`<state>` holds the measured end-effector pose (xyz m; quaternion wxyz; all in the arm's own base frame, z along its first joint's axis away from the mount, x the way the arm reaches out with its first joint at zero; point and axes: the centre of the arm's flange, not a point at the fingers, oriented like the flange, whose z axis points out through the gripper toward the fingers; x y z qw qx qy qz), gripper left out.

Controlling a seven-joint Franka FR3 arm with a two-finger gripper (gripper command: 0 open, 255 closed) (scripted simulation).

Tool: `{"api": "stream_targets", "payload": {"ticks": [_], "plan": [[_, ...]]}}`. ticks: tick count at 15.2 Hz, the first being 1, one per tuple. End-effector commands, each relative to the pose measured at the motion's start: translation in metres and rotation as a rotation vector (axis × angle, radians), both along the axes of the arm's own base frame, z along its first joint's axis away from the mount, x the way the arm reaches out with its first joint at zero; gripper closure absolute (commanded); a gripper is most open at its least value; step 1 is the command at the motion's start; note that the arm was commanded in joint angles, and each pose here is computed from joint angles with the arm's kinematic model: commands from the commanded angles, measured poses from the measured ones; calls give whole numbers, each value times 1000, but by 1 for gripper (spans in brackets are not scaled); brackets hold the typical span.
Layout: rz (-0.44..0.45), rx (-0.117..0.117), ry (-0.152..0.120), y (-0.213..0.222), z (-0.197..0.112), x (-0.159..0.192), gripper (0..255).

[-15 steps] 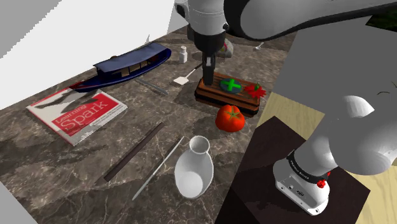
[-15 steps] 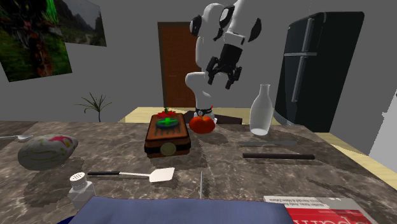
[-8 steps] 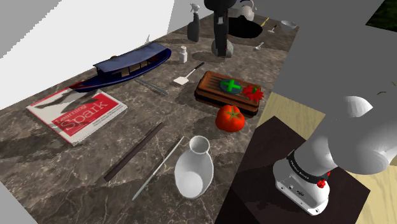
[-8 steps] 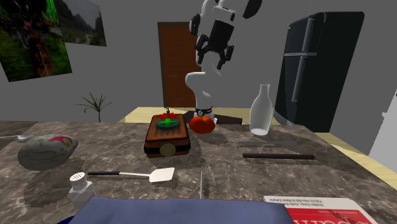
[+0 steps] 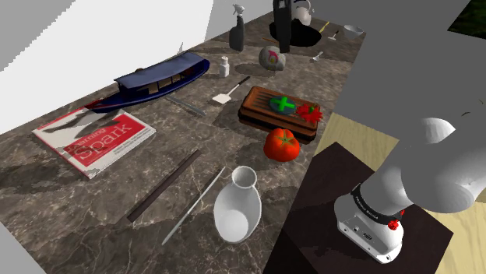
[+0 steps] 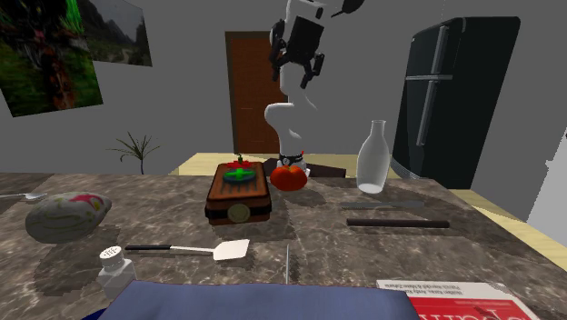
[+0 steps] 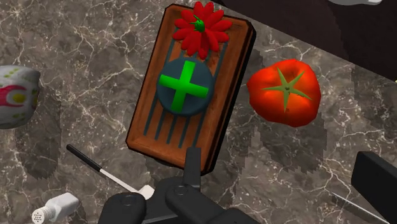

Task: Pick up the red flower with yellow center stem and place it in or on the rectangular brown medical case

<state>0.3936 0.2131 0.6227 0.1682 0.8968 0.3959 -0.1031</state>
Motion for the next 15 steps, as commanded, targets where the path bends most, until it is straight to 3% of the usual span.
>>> {"api": "stream_targets", "payload": {"ticks": [1,11,12,15], "plan": [[0,0,1,-4,-9,-1,0],[0,0,1,-7,-17,-2,0],[0,0,1,-7,-17,-2,255],[0,0,1,-7,-17,-2,255]]}}
